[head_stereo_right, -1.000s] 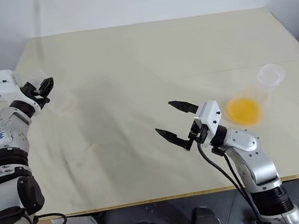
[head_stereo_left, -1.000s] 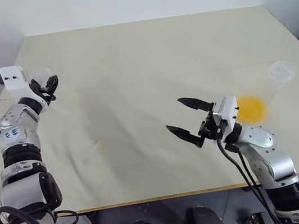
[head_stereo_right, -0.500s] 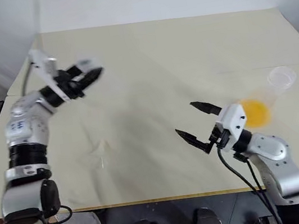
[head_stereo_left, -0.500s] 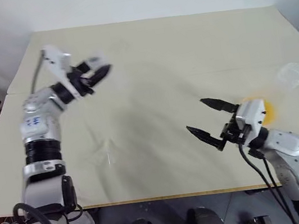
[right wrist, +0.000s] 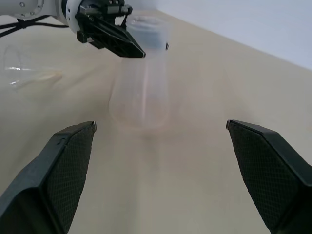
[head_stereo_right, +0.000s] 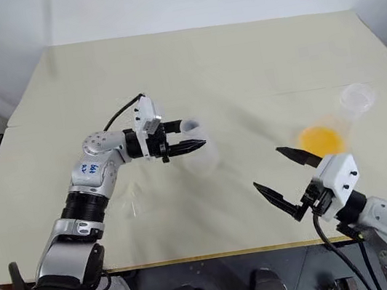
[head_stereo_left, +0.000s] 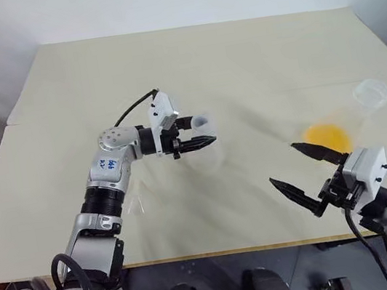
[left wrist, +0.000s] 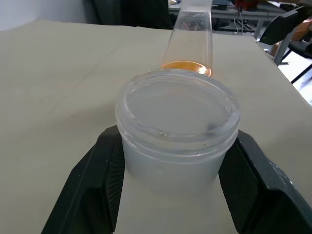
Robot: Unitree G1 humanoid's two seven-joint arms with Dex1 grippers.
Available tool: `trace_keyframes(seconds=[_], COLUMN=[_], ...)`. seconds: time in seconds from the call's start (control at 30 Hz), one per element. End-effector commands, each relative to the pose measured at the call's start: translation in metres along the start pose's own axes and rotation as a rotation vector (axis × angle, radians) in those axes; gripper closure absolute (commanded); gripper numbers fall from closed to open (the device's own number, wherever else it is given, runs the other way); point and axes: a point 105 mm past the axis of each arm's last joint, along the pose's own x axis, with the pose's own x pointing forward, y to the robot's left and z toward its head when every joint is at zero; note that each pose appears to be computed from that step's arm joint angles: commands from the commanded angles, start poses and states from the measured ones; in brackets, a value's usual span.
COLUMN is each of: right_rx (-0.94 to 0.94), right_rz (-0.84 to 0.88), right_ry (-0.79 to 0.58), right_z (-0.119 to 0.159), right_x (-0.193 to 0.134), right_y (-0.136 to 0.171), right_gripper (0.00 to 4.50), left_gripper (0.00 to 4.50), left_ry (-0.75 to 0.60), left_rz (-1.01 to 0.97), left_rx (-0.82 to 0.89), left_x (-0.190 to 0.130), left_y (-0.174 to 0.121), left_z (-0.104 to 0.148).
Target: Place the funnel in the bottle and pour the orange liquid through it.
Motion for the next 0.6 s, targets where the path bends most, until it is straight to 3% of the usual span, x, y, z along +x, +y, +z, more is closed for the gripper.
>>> trace_keyframes(seconds=[0.03, 0.23, 0.43, 0.6], right_rx=[-0.026, -0.02, -0.013, -0.014], right_rz=[-0.001, 0.009, 0.028, 0.034], right_ry=[-0.033, -0.046, -0.062, -0.062], right_z=[0.011, 0.011, 0.011, 0.01], right_x=[-0.001, 0.006, 0.012, 0.014], right_y=[0.001, 0.002, 0.004, 0.0], right_gripper=[0.0, 0.0, 0.0, 0.0], left_gripper=[1.79, 0.02, 0.02, 0.02], left_ry=[-0.002, -0.06, -0.084, -0.148], left_rz=[-0.008, 0.044, 0.06, 0.023], left_rx=[0.033, -0.032, -0.07, 0.005], left_x=[0.005, -0.001, -0.011, -0.035], left_y=[0.001, 0.009, 0.014, 0.011], left_z=[0.004, 0.011, 0.016, 0.031])
